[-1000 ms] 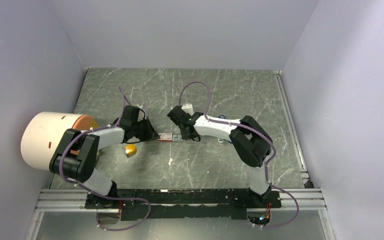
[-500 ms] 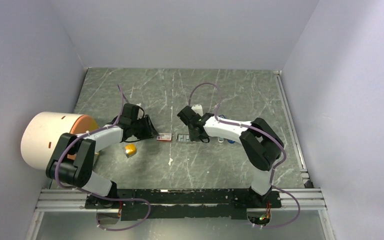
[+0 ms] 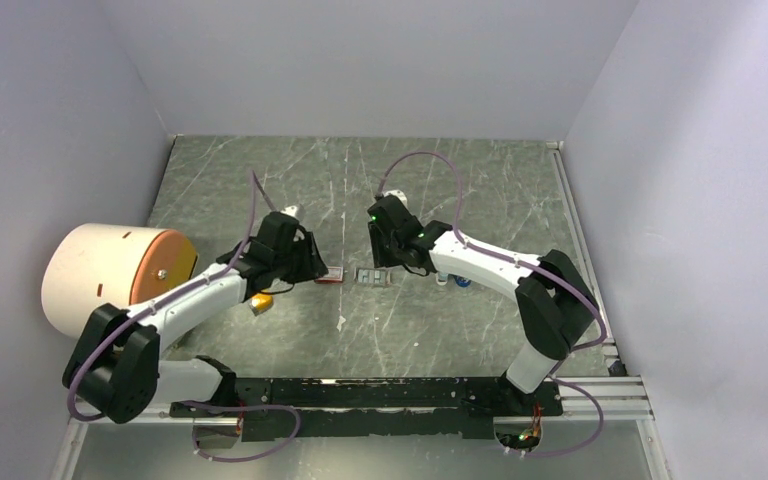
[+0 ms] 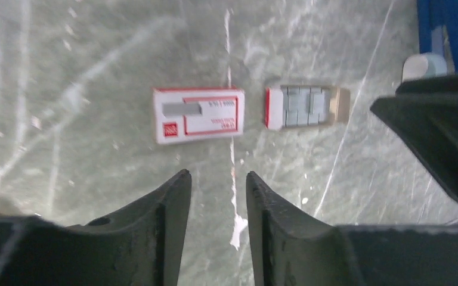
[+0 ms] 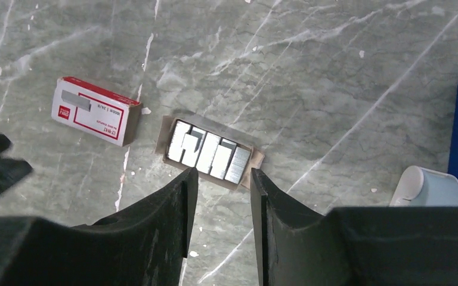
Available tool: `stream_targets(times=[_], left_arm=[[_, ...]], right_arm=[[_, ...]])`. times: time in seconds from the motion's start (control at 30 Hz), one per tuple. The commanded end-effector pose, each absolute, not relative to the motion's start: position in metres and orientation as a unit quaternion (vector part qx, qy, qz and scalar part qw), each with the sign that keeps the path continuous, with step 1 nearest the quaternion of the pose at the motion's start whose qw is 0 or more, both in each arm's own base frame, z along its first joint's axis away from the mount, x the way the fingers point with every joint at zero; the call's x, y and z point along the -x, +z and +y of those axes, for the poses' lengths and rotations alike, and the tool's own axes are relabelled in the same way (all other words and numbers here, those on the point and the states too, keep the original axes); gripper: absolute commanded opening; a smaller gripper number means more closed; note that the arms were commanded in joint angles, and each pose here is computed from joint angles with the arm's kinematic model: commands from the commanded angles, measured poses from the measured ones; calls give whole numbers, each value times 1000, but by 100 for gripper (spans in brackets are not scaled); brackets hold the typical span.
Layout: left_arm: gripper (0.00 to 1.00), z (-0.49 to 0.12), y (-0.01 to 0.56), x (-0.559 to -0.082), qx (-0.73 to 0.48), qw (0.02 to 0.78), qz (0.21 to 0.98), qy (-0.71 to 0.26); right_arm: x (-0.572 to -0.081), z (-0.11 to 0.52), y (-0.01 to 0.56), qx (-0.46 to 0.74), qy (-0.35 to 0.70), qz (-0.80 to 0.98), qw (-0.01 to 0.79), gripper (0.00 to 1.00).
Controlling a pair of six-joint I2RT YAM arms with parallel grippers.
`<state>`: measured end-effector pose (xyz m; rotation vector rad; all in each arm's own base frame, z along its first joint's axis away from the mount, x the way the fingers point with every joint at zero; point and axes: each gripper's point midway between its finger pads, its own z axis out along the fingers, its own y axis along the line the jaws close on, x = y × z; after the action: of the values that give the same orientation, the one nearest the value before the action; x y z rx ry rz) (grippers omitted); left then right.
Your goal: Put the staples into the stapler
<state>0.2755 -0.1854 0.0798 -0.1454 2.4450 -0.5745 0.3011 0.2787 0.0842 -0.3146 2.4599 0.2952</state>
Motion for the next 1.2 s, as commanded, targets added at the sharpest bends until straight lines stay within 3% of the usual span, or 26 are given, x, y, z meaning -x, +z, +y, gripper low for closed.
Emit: stream_targets(times=[0.0,0.23,0.47,0.97,1.17], left_arm=[[41,-198,60,-250,50,281,935,-209],[37,-218,40,-256,20,268,947,-174],[35,-204,23,-282,7,264,962,-67],[38,-233,11,-357,-7,295,955,-14],[37,-244,26,-354,-12,302,951,-60]], right_arm=[[-306,283,86,127,129,930,321,41],[-309,286,79,118,142,931,315,37],[-312,283,78,110,148,931,315,36],[-323,270,65,88,147,941,293,36],[-322,274,49,79,145,950,266,28]])
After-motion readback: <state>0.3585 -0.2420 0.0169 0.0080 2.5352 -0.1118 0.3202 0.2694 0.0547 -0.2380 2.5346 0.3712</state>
